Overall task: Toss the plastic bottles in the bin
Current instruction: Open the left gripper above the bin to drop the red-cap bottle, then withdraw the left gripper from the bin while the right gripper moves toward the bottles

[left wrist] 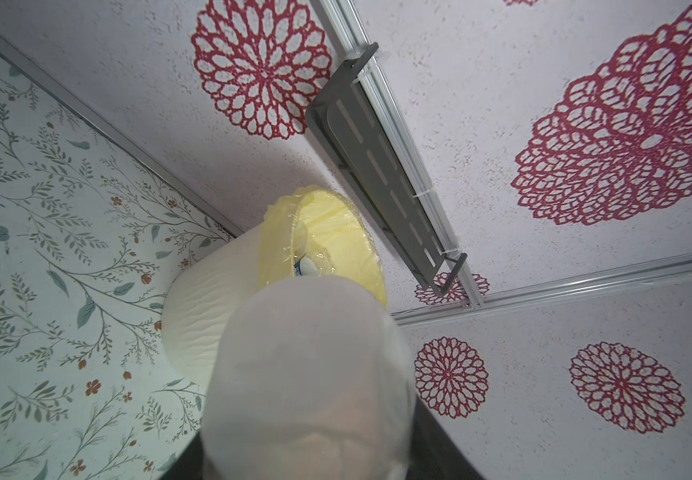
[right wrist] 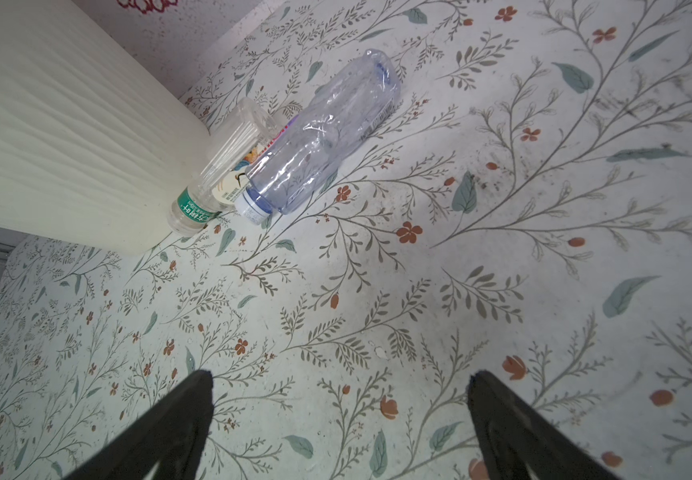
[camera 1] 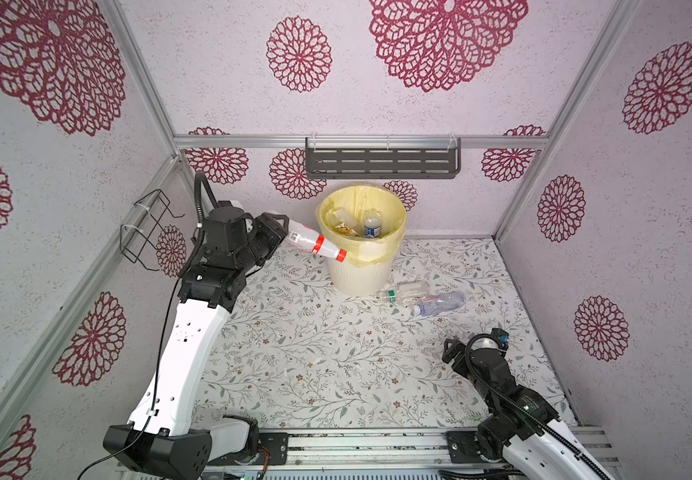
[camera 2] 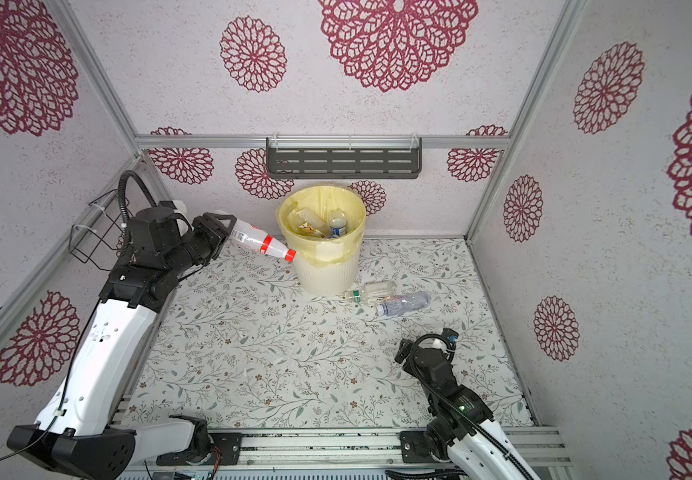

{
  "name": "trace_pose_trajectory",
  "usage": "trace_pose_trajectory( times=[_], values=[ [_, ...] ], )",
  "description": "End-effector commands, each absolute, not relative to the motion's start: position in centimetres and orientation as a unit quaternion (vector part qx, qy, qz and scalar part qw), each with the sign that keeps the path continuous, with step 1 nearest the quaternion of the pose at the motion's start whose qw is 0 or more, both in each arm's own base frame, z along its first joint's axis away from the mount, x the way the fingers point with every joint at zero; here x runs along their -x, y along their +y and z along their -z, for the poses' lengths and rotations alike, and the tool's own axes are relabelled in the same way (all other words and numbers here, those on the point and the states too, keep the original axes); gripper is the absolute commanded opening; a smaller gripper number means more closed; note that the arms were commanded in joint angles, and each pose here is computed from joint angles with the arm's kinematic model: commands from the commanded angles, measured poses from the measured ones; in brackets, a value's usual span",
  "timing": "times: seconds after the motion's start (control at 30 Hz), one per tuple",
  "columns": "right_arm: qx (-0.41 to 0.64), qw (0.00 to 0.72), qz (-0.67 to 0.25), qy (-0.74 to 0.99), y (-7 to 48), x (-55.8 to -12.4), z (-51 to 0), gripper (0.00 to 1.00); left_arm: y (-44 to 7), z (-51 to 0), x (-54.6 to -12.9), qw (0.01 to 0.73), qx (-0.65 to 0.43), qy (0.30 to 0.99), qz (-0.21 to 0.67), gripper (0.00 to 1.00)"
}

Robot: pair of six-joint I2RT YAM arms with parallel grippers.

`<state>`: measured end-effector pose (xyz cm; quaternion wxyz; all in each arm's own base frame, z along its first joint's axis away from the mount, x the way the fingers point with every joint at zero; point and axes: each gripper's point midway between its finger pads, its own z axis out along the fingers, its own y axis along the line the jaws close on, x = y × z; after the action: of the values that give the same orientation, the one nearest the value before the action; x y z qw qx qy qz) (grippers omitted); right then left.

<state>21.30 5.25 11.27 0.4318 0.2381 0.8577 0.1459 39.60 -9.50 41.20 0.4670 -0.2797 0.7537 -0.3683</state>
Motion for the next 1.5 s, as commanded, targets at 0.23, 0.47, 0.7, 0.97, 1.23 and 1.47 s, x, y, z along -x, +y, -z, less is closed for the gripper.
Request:
trace_pose_trajectory(
  times=[0.23, 0.47, 0.7, 0.97, 1.23, 1.47],
  values=[
    [-0.246, 0.449, -0.143, 0.847, 4.7, -21.5, -12.7, 0.99, -14.4, -45.9, -47.3, 0.513, 0.224, 0.739, 0.374, 0.54],
    [-0.252, 0.450, -0.157, 0.842, 4.7, -21.2, -13.4, 0.99, -21.4, -43.4, -56.3, 0.475, 0.185, 0.755, 0.412, 0.98],
    [-0.262, 0.448, -0.161, 0.839, 4.3, -20.5, -13.4, 0.99, -20.9, -48.1, -54.5, 0.516, 0.163, 0.719, 0.436, 0.97],
    [-0.260, 0.442, -0.157, 0.844, 4.4, -20.6, -12.9, 0.99, -18.3, -52.4, -51.2, 0.546, 0.152, 0.693, 0.445, 0.97],
    [-0.259, 0.437, -0.157, 0.847, 4.5, -20.5, -12.4, 0.99, -17.7, -50.7, -50.1, 0.528, 0.134, 0.712, 0.443, 0.97],
    [-0.252, 0.416, -0.146, 0.861, 5.0, -20.7, -11.7, 0.99, -17.2, -47.3, -47.9, 0.511, 0.122, 0.745, 0.412, 0.97]
  ],
)
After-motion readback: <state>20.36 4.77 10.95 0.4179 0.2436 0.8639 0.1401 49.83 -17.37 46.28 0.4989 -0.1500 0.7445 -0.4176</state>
